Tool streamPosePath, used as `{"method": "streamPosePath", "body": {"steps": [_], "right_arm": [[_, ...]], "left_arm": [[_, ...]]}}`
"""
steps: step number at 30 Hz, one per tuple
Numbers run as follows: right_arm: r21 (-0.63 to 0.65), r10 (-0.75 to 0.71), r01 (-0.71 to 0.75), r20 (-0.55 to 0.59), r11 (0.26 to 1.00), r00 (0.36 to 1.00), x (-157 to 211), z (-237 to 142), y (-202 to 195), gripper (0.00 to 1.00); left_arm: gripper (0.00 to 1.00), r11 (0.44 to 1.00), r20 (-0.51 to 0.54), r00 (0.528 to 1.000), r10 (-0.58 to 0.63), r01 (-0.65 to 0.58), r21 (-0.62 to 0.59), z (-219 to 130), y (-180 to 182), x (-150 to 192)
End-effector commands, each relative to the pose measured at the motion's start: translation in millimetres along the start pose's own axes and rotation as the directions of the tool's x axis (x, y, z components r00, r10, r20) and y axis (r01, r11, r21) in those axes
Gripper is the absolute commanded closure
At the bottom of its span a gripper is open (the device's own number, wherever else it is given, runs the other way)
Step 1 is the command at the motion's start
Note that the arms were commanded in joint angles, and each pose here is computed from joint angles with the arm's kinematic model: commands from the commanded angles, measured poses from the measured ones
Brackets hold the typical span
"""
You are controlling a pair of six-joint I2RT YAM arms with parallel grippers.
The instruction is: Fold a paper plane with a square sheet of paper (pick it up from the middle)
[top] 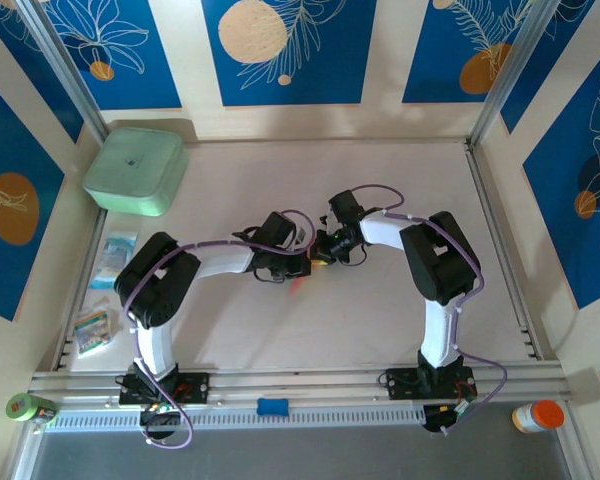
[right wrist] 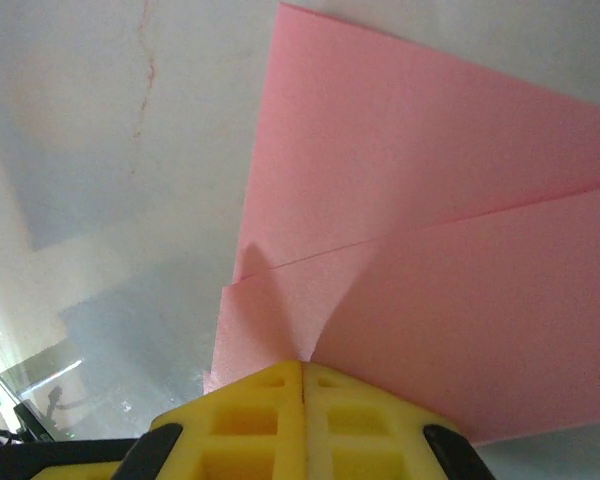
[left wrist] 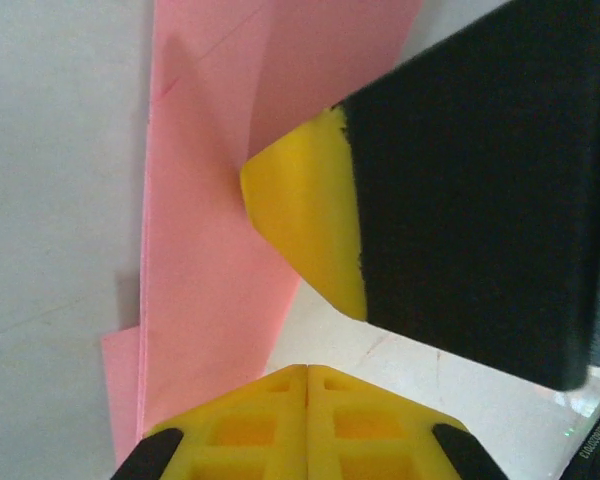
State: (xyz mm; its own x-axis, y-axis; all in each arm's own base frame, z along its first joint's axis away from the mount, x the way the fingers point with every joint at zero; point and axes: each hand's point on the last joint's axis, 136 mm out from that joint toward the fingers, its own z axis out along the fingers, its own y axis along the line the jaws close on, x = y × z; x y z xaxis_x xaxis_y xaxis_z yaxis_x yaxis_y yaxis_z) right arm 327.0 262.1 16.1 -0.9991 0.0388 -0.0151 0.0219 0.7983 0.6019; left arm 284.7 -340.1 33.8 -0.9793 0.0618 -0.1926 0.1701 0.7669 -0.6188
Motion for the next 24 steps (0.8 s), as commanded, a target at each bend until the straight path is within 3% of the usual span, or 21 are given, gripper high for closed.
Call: {"method": "streamPosePath", "body": {"steps": [1, 10, 17, 21, 24], "right_arm": [[0.090, 0.073, -0.067, -0.062, 0.994, 0.995, 18, 16, -34, 1.00], [0.121, 0.100, -0.091, -0.068, 0.988, 0.993, 18, 18, -45, 1.00], [0.125, 0.094, -0.085, -0.065, 0.988, 0.993, 15, 16, -49, 1.00], [0.107, 0.075, -0.068, -0.065, 0.992, 0.995, 12, 14, -48, 1.00], [0.069, 0.024, -0.020, -0.059, 0.997, 0.998, 8, 6, -33, 1.00]], "left_arm": [[0.94, 1.000, -0.034, 0.999, -0.012, 0.011, -0.024, 8, 11, 8], [0.96, 0.996, -0.152, 0.986, -0.068, 0.058, -0.070, -2, 35, 64], [0.96, 0.989, -0.231, 0.969, -0.091, 0.061, -0.134, -32, 52, 103], [0.95, 0.989, -0.217, 0.972, -0.089, 0.060, -0.135, -46, 53, 109], [0.93, 0.993, -0.147, 0.988, -0.050, 0.034, -0.113, -56, 40, 90]]}}
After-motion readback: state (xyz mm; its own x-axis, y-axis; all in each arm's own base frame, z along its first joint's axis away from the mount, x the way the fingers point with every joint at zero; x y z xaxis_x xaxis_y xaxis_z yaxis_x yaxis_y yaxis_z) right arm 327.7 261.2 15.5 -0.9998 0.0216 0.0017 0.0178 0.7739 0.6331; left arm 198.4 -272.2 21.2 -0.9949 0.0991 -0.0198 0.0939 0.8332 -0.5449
